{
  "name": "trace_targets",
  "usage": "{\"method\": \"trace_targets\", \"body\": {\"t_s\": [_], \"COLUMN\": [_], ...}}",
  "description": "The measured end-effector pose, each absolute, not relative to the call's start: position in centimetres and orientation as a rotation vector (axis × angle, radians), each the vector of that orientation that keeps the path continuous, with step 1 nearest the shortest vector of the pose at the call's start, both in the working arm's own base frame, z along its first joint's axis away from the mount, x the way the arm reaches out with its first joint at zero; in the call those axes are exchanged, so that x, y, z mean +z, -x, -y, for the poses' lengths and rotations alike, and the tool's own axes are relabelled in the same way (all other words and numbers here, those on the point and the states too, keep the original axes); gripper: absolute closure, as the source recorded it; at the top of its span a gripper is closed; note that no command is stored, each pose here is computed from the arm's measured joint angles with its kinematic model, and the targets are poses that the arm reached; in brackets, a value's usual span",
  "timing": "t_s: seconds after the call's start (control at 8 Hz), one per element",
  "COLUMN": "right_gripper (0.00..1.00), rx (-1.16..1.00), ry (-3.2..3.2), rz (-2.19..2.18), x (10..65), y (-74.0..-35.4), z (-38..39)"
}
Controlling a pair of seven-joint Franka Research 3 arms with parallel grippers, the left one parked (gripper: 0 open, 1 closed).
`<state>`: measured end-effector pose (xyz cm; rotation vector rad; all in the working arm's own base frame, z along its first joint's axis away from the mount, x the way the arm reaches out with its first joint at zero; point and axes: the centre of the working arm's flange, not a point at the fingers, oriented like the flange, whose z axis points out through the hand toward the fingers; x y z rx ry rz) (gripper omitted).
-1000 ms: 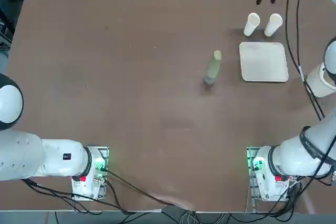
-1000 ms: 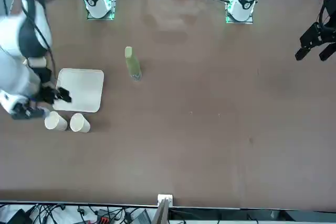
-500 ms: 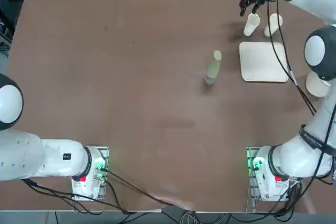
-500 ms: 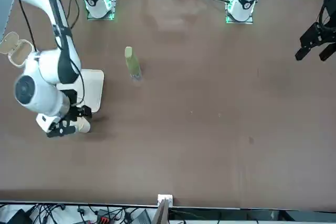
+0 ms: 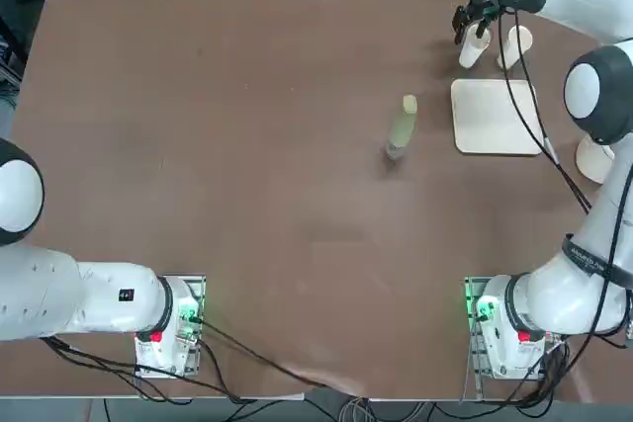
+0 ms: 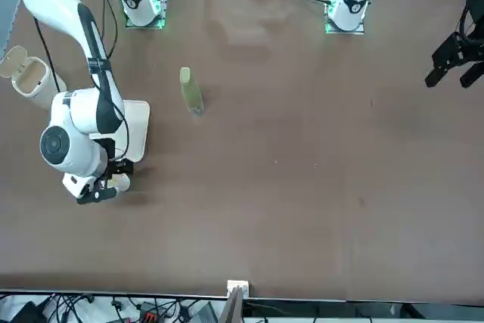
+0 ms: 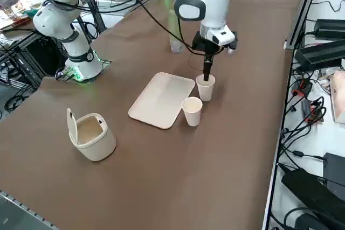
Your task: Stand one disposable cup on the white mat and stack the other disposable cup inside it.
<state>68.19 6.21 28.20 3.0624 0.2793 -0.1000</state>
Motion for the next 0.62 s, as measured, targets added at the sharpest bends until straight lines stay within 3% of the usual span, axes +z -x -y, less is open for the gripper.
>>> {"method": "trace_targets", "body": {"t_s": [0.12,0.38,0.62], "right_gripper": [0.19,0.64,0.98], "rx": [-0.104,-0.106,-0.094], "ry": [-3.060,-3.059,-3.060], "rz": [-0.280,-0.275,-0.268], "x": [27.77,27.49,27.80], "y": [-68.21,-68.24,-68.40], "z": [-6.16,-5.92,-5.89]}}
